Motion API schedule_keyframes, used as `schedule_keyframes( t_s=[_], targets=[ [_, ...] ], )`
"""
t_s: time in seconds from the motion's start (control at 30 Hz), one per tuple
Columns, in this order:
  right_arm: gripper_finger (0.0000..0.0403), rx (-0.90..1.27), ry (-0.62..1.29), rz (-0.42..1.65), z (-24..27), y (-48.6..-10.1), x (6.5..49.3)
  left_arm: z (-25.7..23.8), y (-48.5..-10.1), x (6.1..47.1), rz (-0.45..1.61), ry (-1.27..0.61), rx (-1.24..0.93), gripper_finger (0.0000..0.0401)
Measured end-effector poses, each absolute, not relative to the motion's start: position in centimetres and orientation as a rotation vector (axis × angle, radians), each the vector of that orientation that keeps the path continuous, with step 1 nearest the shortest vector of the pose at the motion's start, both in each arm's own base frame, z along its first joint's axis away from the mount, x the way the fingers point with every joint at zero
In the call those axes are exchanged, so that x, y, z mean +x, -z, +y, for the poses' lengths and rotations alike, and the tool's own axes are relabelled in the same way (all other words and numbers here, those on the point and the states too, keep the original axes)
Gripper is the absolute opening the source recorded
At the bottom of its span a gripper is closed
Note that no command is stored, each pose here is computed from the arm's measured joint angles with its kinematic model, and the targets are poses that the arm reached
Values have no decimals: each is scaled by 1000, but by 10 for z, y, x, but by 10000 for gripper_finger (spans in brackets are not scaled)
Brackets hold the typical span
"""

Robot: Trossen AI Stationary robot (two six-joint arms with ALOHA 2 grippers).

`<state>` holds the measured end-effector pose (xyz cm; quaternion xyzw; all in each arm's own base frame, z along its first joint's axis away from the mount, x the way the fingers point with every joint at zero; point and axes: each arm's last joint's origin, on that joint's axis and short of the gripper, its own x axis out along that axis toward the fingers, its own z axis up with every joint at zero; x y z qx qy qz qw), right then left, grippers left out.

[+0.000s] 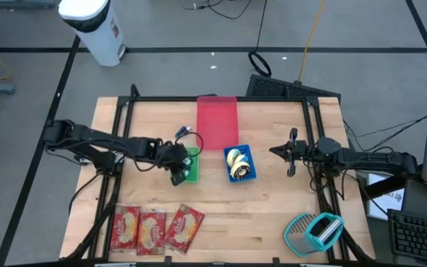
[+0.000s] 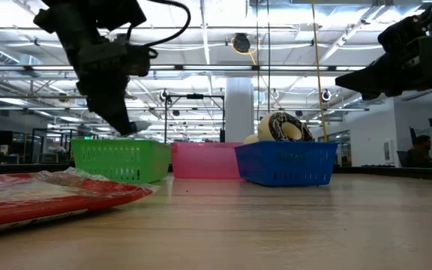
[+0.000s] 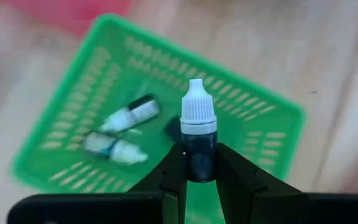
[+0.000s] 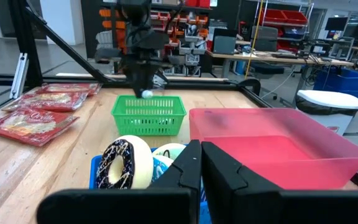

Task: Pick & Place Food Item
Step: Put the black food coloring bottle into the green bin, then put the blue food coloring bottle into the green bin

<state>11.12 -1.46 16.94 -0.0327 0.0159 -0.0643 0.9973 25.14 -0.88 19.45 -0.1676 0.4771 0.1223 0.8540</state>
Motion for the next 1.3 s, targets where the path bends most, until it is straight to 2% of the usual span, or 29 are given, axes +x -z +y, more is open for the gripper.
schedule_keyframes(
  t_s=[0.37,0.47,0.7,0.83,1.3],
  targets=[
    [4,-66,129,31,-15,-169,111,0,-188,249,1055,-341,-411,70],
    [4,-65,129,31,-15,-169,111,0,-188,249,1058,-345,-416,99],
    [4,-65,129,32,-15,-169,111,6,-189,249,1059,-324,-355,200],
    [4,-65,129,32,-15,-169,111,21,-194,246,1018,-398,-308,233],
    [4,-65,129,32,-15,-169,111,103,-201,226,956,-653,-287,243]
  ],
)
